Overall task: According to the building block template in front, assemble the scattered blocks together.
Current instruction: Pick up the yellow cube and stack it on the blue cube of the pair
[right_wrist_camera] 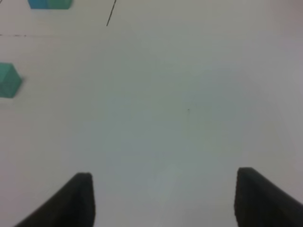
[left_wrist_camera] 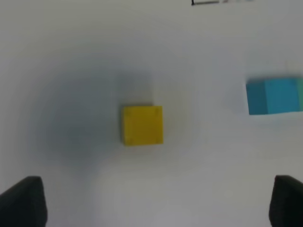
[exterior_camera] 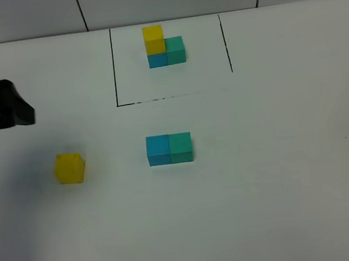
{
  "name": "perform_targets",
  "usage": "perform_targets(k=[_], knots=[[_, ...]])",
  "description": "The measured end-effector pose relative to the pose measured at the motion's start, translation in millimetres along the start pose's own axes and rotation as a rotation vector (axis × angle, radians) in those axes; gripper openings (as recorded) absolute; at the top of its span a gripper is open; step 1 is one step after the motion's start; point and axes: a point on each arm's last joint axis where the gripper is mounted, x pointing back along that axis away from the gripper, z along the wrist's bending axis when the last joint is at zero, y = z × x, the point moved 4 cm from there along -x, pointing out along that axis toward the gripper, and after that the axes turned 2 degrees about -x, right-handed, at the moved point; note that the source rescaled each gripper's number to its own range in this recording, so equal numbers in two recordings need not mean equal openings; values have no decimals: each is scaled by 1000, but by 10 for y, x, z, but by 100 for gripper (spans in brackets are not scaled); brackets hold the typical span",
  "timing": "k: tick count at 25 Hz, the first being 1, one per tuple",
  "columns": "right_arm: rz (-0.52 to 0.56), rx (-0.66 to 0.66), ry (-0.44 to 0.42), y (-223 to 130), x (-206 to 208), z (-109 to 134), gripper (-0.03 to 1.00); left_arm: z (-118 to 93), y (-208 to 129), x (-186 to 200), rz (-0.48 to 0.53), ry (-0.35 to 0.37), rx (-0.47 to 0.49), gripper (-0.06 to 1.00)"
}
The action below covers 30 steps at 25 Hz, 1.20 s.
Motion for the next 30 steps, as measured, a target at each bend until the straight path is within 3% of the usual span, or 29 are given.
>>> perform_targets(k=[6, 10, 20, 30], knots=[[0, 0, 0, 0, 0, 0, 33, -87, 31, -788, 170, 99, 20, 100], [0, 0, 0, 0, 0, 0, 33, -64, -10, -1097, 239, 113, 41, 100], [0, 0, 0, 0, 0, 0, 33, -5, -83, -1552, 309, 124, 50, 99], [0, 0, 0, 0, 0, 0, 33, 25, -138, -1763, 340, 129, 52, 98]])
